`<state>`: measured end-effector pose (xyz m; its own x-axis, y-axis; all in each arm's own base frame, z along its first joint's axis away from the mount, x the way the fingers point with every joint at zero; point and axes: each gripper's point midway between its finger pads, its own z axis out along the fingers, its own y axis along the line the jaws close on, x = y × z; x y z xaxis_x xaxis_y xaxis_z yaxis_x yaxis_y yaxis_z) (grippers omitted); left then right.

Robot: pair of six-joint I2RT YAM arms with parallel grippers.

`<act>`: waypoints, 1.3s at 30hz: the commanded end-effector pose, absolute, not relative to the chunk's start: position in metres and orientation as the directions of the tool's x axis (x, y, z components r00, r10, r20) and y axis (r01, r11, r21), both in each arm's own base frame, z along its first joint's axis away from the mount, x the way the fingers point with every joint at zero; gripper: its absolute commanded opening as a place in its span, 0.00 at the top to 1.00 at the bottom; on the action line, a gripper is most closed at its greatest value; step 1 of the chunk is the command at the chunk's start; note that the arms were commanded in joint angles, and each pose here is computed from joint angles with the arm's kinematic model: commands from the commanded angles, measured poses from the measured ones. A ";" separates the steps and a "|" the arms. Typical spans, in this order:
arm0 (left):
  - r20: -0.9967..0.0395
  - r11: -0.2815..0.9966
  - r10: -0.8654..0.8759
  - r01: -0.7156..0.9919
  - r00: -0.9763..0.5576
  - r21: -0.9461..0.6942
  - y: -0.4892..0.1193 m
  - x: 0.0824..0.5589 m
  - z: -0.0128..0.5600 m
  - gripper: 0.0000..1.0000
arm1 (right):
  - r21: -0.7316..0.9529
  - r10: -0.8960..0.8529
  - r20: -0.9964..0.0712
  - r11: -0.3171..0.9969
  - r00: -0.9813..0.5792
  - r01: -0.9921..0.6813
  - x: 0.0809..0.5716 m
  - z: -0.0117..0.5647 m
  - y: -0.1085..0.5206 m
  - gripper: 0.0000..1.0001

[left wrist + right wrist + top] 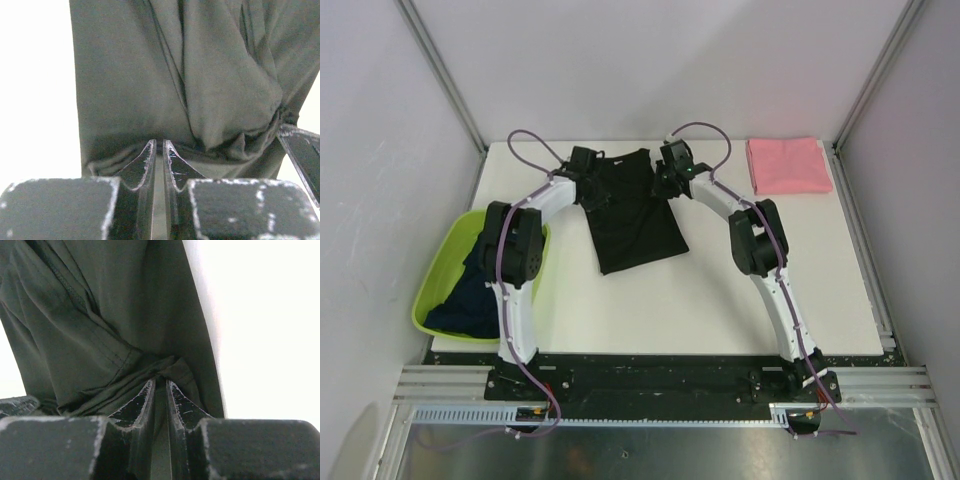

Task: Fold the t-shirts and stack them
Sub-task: Fold the folded rectangular tshirt in 1/3 of the way

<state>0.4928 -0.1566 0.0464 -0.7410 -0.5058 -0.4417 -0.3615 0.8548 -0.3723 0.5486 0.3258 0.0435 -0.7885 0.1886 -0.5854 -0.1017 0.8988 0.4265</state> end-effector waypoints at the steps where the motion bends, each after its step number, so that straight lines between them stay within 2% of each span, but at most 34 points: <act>1: -0.520 0.872 -0.487 -0.357 -0.702 -0.335 -0.137 0.519 0.053 0.86 | 0.435 0.199 -0.601 0.894 -0.774 -0.108 0.558 0.056 0.325 0.81; 8: -0.530 0.873 -0.487 -0.366 -0.694 -0.323 -0.122 0.526 0.053 0.84 | 0.425 0.203 -0.622 0.899 -0.756 -0.108 0.559 0.081 0.314 0.68; 10: -0.550 0.875 -0.484 -0.356 -0.680 -0.329 -0.118 0.529 0.066 0.78 | 0.427 0.210 -0.624 0.898 -0.753 -0.103 0.558 0.092 0.309 0.63; 12: -0.572 0.874 -0.485 -0.352 -0.661 -0.334 -0.113 0.531 0.081 0.68 | 0.425 0.216 -0.624 0.900 -0.751 -0.094 0.555 0.101 0.303 0.58; 16: -0.606 0.872 -0.490 -0.356 -0.627 -0.336 -0.104 0.526 0.104 0.54 | 0.427 0.233 -0.613 0.902 -0.755 -0.068 0.540 0.111 0.289 0.54; 20: -0.615 0.869 -0.495 -0.362 -0.613 -0.338 -0.099 0.511 0.117 0.49 | 0.431 0.244 -0.591 0.901 -0.769 -0.045 0.518 0.110 0.275 0.51; 25: -0.582 0.864 -0.503 -0.367 -0.639 -0.344 -0.100 0.481 0.112 0.58 | 0.429 0.236 -0.539 0.903 -0.809 -0.022 0.480 0.094 0.262 0.51; 29: -0.548 0.874 -0.482 -0.329 -0.684 -0.357 -0.112 0.466 0.104 0.72 | 0.418 0.228 -0.494 0.908 -0.839 0.001 0.450 0.077 0.250 0.51; 32: -0.522 0.879 -0.467 -0.310 -0.714 -0.361 -0.124 0.462 0.093 0.79 | 0.404 0.213 -0.473 0.915 -0.855 0.004 0.434 0.067 0.244 0.51; 39: -0.477 0.882 -0.457 -0.315 -0.751 -0.349 -0.133 0.464 0.066 0.85 | 0.365 0.166 -0.446 0.931 -0.880 -0.009 0.410 0.051 0.242 0.51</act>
